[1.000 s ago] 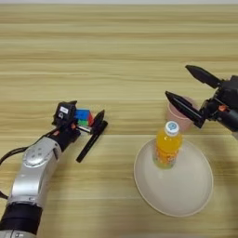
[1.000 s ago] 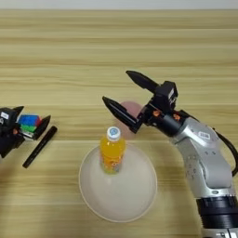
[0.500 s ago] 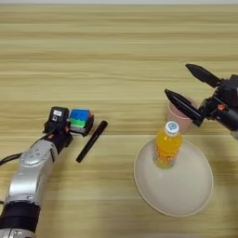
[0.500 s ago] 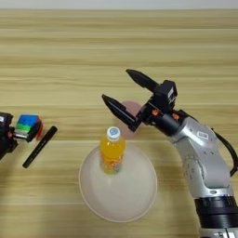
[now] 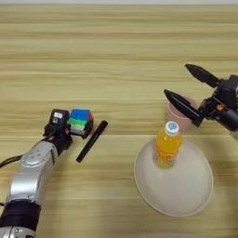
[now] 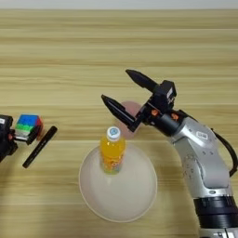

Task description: Move the objects on the table

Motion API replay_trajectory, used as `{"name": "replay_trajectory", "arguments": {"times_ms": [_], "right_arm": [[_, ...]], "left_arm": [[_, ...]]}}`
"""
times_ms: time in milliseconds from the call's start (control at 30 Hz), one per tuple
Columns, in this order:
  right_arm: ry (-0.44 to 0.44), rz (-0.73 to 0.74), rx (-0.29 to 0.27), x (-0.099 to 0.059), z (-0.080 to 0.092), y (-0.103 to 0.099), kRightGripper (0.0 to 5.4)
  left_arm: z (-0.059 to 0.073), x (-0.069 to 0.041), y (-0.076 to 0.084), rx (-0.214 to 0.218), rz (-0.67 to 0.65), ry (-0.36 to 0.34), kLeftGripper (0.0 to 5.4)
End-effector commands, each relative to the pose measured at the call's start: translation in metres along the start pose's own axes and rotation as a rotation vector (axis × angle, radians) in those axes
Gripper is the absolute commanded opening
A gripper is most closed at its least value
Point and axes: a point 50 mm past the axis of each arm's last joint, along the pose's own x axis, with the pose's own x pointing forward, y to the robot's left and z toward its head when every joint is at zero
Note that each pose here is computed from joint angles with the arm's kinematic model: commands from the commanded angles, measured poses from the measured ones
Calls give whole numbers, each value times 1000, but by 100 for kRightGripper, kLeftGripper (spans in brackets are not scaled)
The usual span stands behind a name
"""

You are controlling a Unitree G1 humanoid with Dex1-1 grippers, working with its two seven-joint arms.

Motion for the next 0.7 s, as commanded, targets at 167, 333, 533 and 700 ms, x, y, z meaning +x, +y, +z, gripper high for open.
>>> {"name": "replay_trajectory", "arguments": {"times_ms": [167,333,533,700], "right_arm": [[-19,-3,-21,1,5,0,538],[-20,-5,-22,1,5,0,538],[-20,-5,-21,1,5,0,538],[-21,-5,-20,1,5,0,540]], "left_arm": [[-2,3,1,38,-22,32,540],[-4,4,2,31,-26,36,540],[-5,6,4,35,-21,39,540],[-5,7,6,46,-12,39,500]]}}
